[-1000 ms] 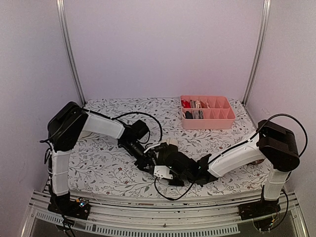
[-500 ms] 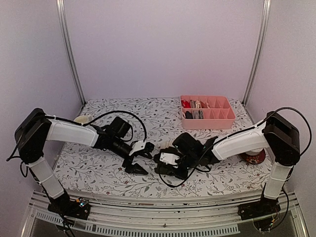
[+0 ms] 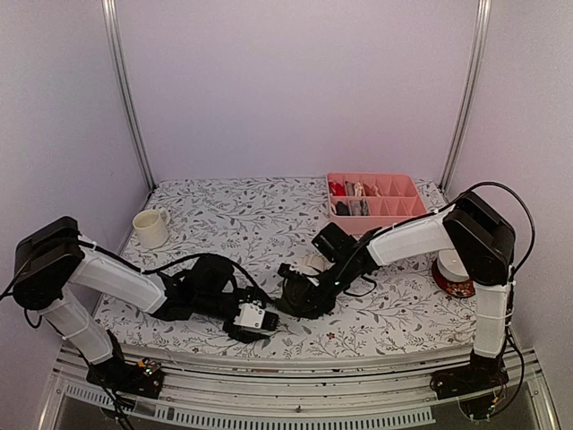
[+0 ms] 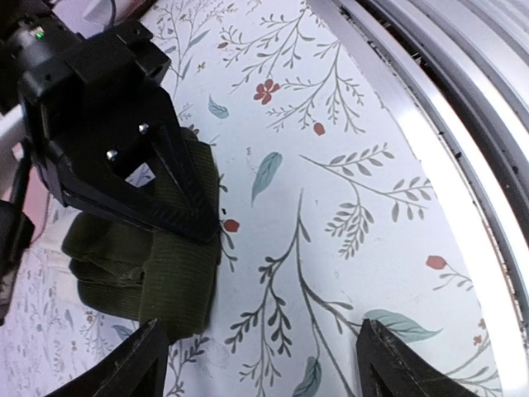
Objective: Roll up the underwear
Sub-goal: Roll the underwear at the center of the board.
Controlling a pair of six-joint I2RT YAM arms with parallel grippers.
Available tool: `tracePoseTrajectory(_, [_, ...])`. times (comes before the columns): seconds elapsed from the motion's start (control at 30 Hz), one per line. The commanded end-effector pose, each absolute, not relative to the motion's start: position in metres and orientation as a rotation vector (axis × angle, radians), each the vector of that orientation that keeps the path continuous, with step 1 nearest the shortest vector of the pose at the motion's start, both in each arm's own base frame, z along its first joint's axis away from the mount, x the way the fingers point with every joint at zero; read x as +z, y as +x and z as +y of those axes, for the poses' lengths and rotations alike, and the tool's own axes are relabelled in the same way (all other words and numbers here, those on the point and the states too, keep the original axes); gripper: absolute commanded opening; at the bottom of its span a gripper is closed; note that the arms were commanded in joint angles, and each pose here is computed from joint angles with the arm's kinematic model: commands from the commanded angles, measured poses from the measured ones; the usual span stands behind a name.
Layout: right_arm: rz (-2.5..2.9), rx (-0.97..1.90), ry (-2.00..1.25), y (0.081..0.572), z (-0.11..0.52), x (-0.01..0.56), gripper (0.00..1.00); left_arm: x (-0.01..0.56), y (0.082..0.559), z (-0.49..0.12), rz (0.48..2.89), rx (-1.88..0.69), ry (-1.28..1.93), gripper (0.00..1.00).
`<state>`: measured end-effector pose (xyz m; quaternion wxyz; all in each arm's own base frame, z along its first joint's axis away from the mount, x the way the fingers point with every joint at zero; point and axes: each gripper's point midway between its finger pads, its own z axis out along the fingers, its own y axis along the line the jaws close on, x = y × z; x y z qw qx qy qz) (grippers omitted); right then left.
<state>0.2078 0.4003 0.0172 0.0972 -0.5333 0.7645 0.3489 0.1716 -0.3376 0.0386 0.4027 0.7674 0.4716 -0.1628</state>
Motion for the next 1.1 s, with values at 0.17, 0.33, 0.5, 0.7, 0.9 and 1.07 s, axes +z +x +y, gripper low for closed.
tracePoseTrajectory(0.17, [2.475,1.214,-1.57,0.184,0.389,0.002,0.03,0.057,0.188,-0.361,0.981,-0.114,1.873,0.75])
tracePoseTrajectory(0.33, [2.491,1.204,-1.569,0.185,0.388,0.0,0.03,0.043,0.179,-0.368,0.923,-0.031,1.918,0.69])
tracePoseTrajectory(0.5, [2.511,1.205,-1.571,0.183,0.386,-0.004,0.03,0.022,0.181,-0.368,0.915,0.069,1.951,0.66])
tracePoseTrajectory(0.7, [2.508,1.209,-1.584,0.18,0.384,-0.002,0.03,0.004,0.193,-0.366,0.947,0.162,1.949,0.58])
tracePoseTrajectory(0.9, [2.504,1.195,-1.592,0.18,0.382,0.0,0.03,-0.01,0.193,-0.361,0.956,0.183,1.983,0.38])
tracePoseTrajectory(1.07, [2.51,1.181,-1.601,0.18,0.381,-0.003,0.03,-0.019,0.188,-0.361,0.983,0.154,2.017,0.2])
